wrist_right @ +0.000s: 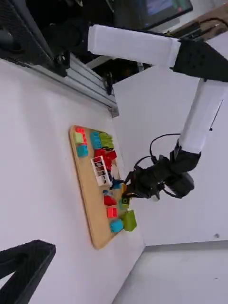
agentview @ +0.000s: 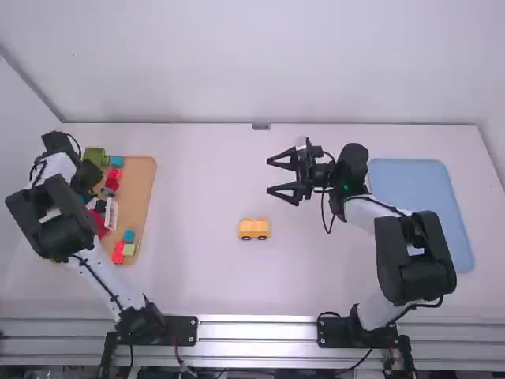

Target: Assemble lego blocks to make yellow taxi

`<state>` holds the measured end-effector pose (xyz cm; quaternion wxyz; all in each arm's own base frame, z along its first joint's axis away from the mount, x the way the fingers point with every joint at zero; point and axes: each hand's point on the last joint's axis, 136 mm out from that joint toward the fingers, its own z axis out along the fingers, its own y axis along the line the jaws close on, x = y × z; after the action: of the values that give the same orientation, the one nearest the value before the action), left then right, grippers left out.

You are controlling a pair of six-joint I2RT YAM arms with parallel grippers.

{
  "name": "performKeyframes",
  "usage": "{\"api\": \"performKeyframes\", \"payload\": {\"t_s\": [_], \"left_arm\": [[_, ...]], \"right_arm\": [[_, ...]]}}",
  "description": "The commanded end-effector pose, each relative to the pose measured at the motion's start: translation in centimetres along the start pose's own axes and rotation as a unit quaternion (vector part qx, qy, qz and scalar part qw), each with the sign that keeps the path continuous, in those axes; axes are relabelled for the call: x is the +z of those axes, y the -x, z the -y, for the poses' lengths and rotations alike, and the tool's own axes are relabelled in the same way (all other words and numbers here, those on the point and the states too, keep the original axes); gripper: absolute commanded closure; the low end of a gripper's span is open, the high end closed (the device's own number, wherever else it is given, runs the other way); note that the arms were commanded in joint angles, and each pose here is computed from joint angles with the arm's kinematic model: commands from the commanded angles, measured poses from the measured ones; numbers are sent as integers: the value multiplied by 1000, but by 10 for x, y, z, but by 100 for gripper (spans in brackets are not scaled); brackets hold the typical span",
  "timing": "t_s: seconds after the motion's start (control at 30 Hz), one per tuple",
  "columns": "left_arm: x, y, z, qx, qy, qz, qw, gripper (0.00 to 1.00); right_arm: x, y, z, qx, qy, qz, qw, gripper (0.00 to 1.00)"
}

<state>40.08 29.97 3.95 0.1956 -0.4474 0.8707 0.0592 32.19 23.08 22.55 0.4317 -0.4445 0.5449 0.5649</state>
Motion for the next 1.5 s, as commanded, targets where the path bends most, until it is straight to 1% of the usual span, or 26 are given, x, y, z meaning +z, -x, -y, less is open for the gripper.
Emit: {"api": "performKeyframes", "payload": {"t_s": [0.0,0.03,0.13,0.23,0.27,0.3,0.37,0.4,0.47,0.5,0.53,0.73,0.8,0.87,1.0,1.17,1.23,1.37,1.47], "left_arm": [[2,8,-2,-11,-16,2,1000,82],[2,10,-3,-12,-22,3,1000,81],[1,11,7,4,-52,4,999,71],[1,11,10,4,-54,6,999,69],[1,12,11,5,-55,6,998,65],[1,12,10,5,-55,6,998,65],[0,12,13,6,-60,6,998,60],[0,11,15,7,-61,5,998,54],[0,11,15,9,-60,6,998,51],[0,11,14,9,-59,6,998,46],[0,11,14,9,-59,6,998,44],[1,10,9,5,-49,4,999,43],[2,10,-4,-32,-15,4,999,43],[2,8,-8,-62,-3,3,998,42],[2,12,-6,-132,-11,9,991,40],[1,14,-1,-168,-16,14,985,40],[4,14,-4,-193,-14,13,981,37],[12,13,-1,-216,-16,12,976,36],[21,13,4,-219,-33,8,975,39]], "right_arm": [[-1,-2,-1,3,1,-1,1000,2],[-1,-2,-1,3,1,-1,1000,2],[-1,-2,-1,3,1,-1,1000,2],[-1,-2,-1,3,1,-1,1000,2],[-1,-2,-1,3,1,-1,1000,2],[-1,-2,-1,3,1,-1,1000,2],[-1,-2,-1,3,1,-1,1000,2],[-1,-2,-1,3,1,-1,1000,2],[-1,-2,-1,3,1,-1,1000,2],[-1,-3,-1,5,1,-1,1000,2],[-1,-3,-1,5,1,-1,1000,2],[-1,-3,-1,5,1,-1,1000,2],[-1,-3,-1,5,1,-1,1000,2],[-1,-3,-1,5,1,-1,1000,2],[-1,-3,-1,5,2,-1,1000,2],[-1,-3,-1,5,3,-1,1000,2],[-1,-3,-1,5,3,-2,1000,2],[-1,-3,-1,5,2,-1,1000,2],[-1,-3,-1,5,2,-1,1000,1]]}}
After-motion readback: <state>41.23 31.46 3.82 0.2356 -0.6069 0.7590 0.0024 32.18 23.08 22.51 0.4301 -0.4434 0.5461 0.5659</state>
